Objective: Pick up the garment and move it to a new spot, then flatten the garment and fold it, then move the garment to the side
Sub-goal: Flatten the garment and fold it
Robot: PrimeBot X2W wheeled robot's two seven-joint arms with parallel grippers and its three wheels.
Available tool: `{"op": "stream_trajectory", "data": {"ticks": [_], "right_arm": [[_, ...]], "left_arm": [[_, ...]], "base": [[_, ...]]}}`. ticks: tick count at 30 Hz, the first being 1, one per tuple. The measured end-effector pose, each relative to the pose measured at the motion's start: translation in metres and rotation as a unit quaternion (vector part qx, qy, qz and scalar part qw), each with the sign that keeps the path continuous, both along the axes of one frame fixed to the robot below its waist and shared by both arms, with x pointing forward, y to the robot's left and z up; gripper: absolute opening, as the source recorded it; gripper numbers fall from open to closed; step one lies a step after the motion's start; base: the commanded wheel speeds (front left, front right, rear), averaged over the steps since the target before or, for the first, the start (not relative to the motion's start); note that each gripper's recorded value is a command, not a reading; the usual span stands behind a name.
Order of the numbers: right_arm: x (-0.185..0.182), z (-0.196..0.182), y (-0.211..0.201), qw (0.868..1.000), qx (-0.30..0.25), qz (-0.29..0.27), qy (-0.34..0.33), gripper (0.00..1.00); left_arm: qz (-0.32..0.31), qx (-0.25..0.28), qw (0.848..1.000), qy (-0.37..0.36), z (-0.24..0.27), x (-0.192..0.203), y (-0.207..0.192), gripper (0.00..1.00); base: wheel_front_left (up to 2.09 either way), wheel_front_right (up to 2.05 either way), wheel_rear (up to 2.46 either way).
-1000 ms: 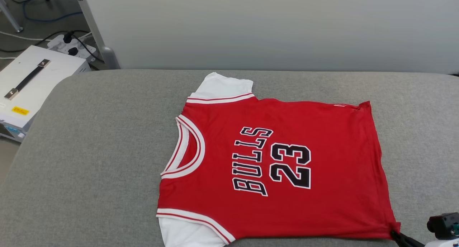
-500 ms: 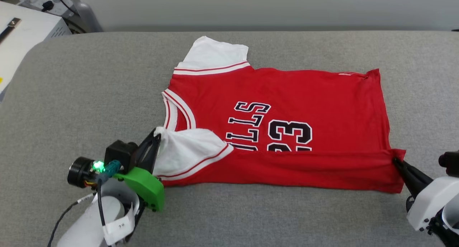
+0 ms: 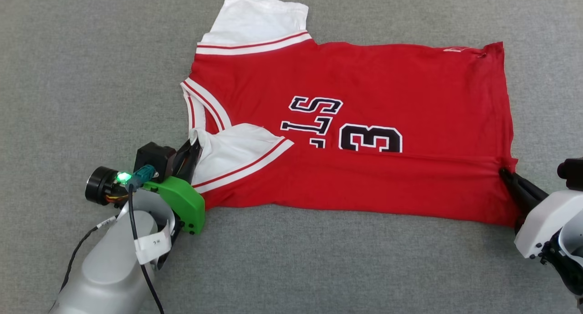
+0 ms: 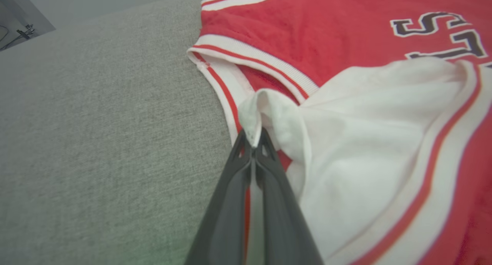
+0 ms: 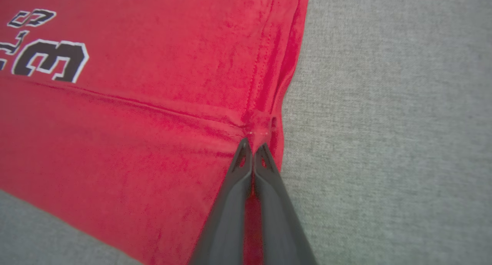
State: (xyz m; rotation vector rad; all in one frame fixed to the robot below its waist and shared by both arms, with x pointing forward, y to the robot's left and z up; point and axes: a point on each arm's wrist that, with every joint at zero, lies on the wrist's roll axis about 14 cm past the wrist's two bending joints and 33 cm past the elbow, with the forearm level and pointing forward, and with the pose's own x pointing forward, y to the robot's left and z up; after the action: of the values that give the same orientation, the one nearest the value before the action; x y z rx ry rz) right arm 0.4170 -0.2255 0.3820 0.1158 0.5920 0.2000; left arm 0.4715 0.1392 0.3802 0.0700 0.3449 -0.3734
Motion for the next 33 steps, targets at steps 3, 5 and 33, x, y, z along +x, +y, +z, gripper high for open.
{"op": "stream_trajectory", "data": {"ticks": [3, 5, 33], "right_arm": [[0.002, -0.008, 0.002, 1.000, -0.001, 0.004, 0.010, 0.00], [0.004, -0.009, 0.004, 1.000, -0.001, 0.006, 0.009, 0.00], [0.002, 0.057, 0.028, 0.996, 0.013, 0.038, -0.078, 1.00]], "left_arm": [[0.003, 0.001, 1.000, 0.011, -0.012, 0.001, 0.002, 0.00], [0.003, -0.001, 1.000, 0.015, -0.014, 0.001, 0.002, 0.00], [-0.059, 0.045, 0.990, 0.124, 0.080, -0.009, 0.009, 1.00]], "base": [[0.00, 0.00, 0.00], [0.00, 0.00, 0.00], [0.00, 0.00, 0.00]]}}
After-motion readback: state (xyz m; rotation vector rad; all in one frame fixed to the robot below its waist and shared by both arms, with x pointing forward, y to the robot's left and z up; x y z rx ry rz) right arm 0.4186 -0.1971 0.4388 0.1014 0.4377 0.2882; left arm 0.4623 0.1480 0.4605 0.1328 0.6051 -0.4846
